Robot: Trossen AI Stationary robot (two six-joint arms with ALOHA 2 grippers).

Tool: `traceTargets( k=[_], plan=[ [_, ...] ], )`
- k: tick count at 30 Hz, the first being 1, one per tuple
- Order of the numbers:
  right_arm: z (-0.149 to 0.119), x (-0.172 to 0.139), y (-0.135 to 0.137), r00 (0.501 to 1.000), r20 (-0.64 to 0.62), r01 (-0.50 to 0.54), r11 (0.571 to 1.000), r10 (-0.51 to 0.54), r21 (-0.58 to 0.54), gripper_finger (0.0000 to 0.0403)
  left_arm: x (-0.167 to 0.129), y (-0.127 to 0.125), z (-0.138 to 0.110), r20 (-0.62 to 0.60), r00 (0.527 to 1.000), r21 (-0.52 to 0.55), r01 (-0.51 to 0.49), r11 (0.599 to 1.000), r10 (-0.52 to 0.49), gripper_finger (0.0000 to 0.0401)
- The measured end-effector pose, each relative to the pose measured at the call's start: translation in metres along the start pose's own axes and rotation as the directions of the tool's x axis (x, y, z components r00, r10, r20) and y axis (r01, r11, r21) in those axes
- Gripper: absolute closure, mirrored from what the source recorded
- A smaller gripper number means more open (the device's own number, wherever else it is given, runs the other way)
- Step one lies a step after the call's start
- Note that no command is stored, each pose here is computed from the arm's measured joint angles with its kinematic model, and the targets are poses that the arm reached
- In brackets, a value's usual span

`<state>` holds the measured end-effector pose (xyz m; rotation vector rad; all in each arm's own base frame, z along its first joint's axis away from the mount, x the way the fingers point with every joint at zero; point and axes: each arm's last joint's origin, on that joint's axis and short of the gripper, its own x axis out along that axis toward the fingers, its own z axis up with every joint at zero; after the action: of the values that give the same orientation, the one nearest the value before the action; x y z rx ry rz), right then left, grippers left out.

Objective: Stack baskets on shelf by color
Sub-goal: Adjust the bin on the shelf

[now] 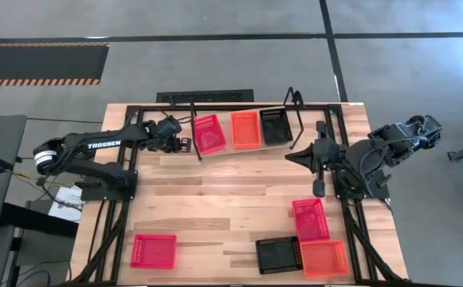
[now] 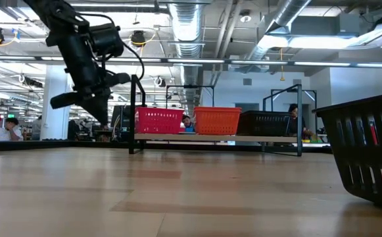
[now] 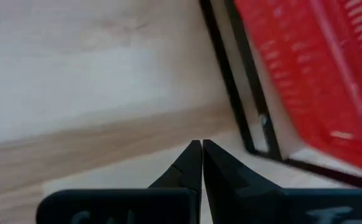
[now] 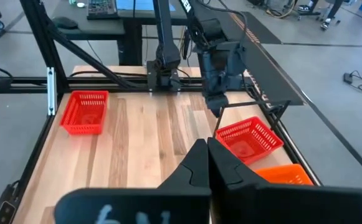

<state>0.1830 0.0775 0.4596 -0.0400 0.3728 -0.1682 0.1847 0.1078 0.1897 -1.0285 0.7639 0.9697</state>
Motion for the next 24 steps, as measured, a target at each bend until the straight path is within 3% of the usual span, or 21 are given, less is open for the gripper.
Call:
traceTargets(
  k=[7,16,24],
  plan=[
    [0.002,-0.001,0.002,1.000,0.022,-0.011,1.000,0.011,0.012,0.0400,0.001,0.011,0.021,0.090,0.996,-0.079,0.010,0.997,-0.003,0.0401],
    [0.004,0.000,0.001,0.999,0.038,-0.004,1.000,0.003,0.024,0.0400,-0.002,0.011,0.046,0.238,0.965,-0.131,0.144,0.981,-0.110,0.0401],
    [0.006,-0.001,0.002,0.998,0.056,-0.007,1.000,0.006,0.024,0.0400,0.023,0.011,0.048,0.161,0.982,-0.137,0.123,0.983,-0.101,0.0401]
  ],
)
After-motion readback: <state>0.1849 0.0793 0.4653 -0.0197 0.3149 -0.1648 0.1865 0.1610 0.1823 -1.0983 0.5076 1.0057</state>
